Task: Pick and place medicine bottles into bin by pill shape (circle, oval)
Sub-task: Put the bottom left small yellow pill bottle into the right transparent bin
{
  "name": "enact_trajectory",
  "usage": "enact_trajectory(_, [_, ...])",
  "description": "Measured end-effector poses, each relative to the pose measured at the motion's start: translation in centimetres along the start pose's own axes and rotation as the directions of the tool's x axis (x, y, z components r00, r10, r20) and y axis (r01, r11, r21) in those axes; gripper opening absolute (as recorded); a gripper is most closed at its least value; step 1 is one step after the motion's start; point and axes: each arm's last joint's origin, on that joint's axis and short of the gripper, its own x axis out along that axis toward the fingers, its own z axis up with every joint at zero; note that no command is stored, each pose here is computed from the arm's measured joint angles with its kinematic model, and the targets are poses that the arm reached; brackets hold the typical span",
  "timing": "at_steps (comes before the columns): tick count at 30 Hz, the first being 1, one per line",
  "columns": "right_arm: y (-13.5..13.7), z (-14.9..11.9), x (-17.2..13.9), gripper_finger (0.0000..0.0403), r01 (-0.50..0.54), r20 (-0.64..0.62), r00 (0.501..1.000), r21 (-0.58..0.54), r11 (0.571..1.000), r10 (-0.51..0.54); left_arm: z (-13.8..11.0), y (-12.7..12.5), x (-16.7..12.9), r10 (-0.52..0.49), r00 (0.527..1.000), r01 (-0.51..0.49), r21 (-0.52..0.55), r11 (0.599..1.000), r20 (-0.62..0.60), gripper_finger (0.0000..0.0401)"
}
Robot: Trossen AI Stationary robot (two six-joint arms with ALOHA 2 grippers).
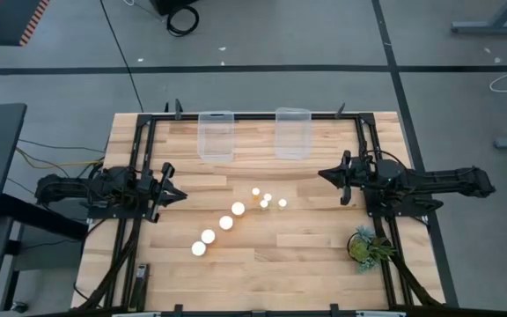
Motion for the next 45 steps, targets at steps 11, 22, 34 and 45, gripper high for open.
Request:
enact_trajectory(11, [0.0, 0.0, 0.0, 0.0007, 0.0, 0.001, 1.0, 0.001, 1.0, 0.0, 0.0, 0.0, 0.0, 0.0, 1.0, 0.0, 0.0, 1.0, 0.0, 0.003])
enact_trajectory(22, [0.1, 0.8, 0.0, 0.0007, -0.002, 0.074, 0.997, 0.049, 0.999, -0.002, 0.0, 0.0, 0.0, 0.0, 1.0, 0.0, 0.0, 1.0, 0.0, 0.0029])
enact_trajectory(34, [0.1, 1.0, 0.0, 0.0007, 0.004, 0.099, 0.995, 0.059, 0.998, -0.009, 0.0, 0.0, 0.0, 0.0, 1.0, 0.0, 0.0, 1.0, 0.0, 0.0036])
enact_trajectory(45, [0.1, 1.9, 0.4, 0.0007, 0.088, 0.206, 0.975, 0.005, 0.996, -0.087, 0.0, 0.0, 0.0, 0.0, 1.0, 0.0, 0.0, 1.0, 0.0, 0.0026])
